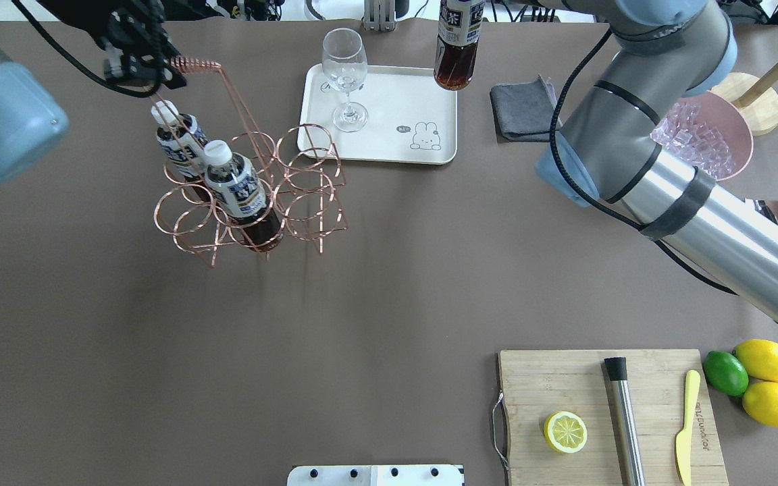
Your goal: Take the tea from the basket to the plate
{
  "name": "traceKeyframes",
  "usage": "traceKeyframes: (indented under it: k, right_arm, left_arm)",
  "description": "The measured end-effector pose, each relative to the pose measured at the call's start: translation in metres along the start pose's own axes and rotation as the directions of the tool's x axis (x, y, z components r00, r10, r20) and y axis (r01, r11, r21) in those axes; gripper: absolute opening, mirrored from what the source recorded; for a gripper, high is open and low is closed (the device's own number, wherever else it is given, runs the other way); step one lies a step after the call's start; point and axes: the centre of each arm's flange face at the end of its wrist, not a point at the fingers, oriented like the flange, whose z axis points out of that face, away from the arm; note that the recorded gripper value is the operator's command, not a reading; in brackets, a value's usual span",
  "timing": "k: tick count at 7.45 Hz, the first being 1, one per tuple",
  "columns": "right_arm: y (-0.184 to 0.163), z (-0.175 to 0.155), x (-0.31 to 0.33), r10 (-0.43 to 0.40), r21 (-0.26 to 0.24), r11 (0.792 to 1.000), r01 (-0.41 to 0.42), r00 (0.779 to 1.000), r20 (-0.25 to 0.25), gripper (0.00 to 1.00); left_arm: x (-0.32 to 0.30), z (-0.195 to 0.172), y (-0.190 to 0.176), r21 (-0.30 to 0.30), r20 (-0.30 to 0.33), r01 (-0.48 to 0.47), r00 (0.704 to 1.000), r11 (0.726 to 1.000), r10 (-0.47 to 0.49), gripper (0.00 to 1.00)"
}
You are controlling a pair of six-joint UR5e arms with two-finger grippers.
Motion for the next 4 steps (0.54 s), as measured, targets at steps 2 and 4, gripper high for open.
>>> traceKeyframes:
  k: [2, 4]
  right_arm:
    - [0.03, 0.056, 0.01, 0.0, 0.063, 0.998, 0.003, 0.999, -0.038, 0.0]
    - [0.063, 0.079, -0.007, 0.001, 0.075, 0.997, 0.004, 0.998, -0.064, 0.0]
  left_arm:
    - [-0.041, -0.025, 0.07, -0.037, 0.028, -0.042, 0.999, 0.998, 0.043, 0.0]
    - [-0.088, -0.045, 0.138, -0.088, 0.02, -0.069, 0.997, 0.994, 0.071, 0.0]
